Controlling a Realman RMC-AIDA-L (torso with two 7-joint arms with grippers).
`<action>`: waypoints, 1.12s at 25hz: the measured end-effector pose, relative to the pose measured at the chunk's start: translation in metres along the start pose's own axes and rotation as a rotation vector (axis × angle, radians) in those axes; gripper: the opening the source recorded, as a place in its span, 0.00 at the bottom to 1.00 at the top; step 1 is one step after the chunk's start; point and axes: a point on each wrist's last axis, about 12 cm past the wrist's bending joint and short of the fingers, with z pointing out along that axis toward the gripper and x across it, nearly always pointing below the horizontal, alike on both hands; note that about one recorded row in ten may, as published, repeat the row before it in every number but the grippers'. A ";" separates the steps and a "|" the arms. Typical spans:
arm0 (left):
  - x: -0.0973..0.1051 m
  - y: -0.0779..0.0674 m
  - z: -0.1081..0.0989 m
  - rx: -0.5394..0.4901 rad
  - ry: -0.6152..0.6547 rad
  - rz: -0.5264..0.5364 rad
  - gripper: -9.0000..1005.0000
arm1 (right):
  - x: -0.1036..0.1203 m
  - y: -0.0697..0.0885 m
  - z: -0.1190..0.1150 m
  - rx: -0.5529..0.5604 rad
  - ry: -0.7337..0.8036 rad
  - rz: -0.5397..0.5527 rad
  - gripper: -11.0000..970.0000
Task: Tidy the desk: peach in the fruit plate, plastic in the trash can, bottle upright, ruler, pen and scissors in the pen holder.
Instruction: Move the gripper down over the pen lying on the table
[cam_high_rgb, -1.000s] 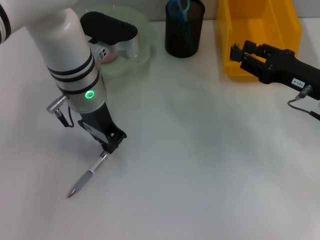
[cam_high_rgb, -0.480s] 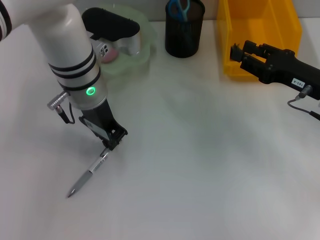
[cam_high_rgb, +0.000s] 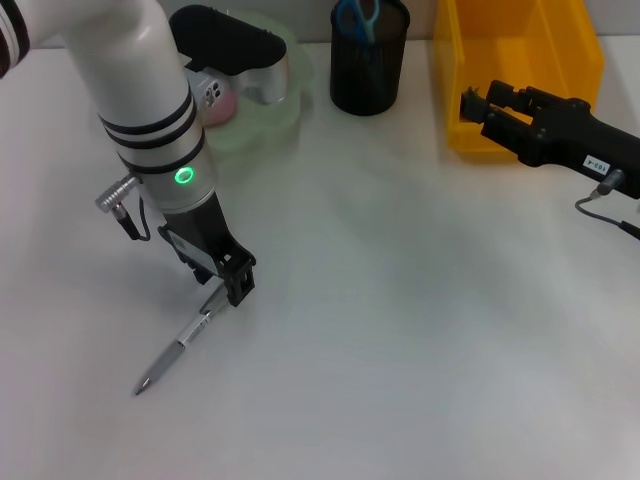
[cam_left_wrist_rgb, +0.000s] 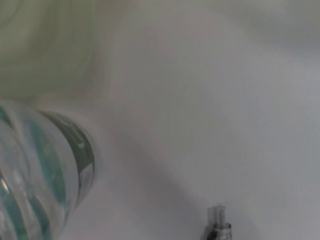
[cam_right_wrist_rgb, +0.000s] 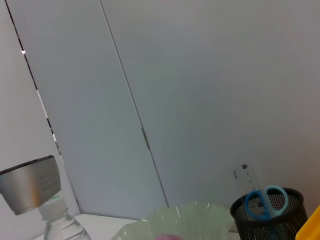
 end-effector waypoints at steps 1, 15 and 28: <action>0.000 0.000 0.000 -0.002 0.001 0.001 0.39 | 0.000 0.000 0.000 0.001 0.000 -0.002 0.49; 0.004 0.003 0.007 0.000 0.006 -0.014 0.57 | -0.002 0.000 0.003 0.000 0.000 -0.015 0.49; 0.007 0.005 0.013 0.002 0.021 -0.024 0.57 | -0.002 -0.001 0.003 0.001 0.001 -0.016 0.49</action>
